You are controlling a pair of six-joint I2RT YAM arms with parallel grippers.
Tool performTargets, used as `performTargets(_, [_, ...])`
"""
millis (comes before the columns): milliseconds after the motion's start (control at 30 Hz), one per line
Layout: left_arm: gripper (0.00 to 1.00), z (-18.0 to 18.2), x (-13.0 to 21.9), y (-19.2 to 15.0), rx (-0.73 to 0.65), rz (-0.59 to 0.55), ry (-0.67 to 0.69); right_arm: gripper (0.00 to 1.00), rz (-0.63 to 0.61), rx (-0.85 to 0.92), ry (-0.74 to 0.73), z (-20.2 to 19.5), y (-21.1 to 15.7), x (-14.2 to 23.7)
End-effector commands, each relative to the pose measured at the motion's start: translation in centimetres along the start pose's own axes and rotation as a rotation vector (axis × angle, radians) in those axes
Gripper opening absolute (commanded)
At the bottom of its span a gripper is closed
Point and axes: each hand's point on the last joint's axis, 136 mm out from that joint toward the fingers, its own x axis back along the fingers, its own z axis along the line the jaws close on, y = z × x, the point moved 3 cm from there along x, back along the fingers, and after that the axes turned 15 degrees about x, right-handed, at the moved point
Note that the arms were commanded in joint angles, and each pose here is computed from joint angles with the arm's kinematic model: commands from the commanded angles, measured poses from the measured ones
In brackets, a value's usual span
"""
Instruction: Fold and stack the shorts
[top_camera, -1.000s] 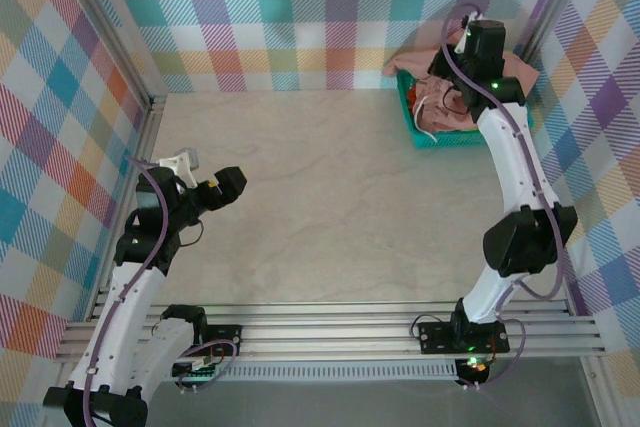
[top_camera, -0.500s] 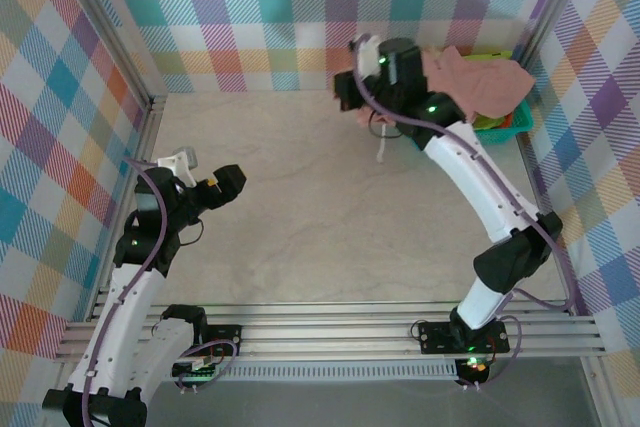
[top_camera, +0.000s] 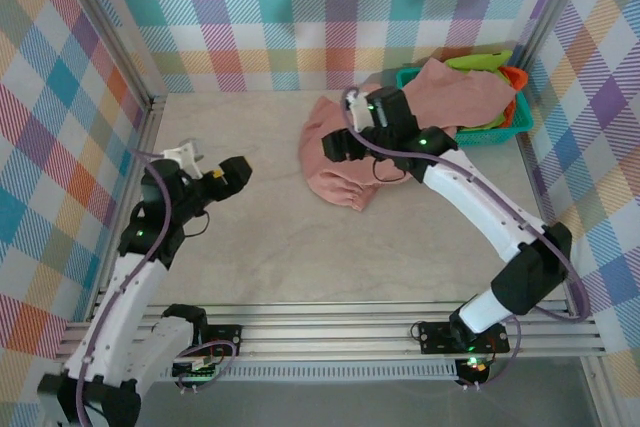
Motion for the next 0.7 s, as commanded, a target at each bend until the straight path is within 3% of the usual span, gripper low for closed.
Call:
performTargets(0, [0.99, -2.8, -2.6, -1.9, -0.038, 0.104, -0.070, 0.73, 0.052, -0.185, -0.088, -3.9, -3.6, 1.2])
performTargets(200, [0.94, -5.3, -10.2, -9.5, -0.156, 0.382, -0.055, 0.75, 0.022, -0.438, -0.192, -9.4, -7.9, 4.2])
performTargets(400, [0.88, -5.8, -17.4, -18.0, -0.360, 0.619, 0.054, 0.80, 0.016, -0.537, -0.257, -11.1, -10.7, 6.2])
performTargets(500, [0.84, -5.4, -20.1, -20.9, -0.477, 0.686, 0.143, 0.82, 0.014, -0.563, -0.282, -11.5, -11.7, 7.2])
performTargets(667, [0.79, -4.0, -23.5, -23.0, -0.640, 0.726, 0.301, 0.83, 0.003, -0.578, -0.303, -11.5, -12.8, 8.8])
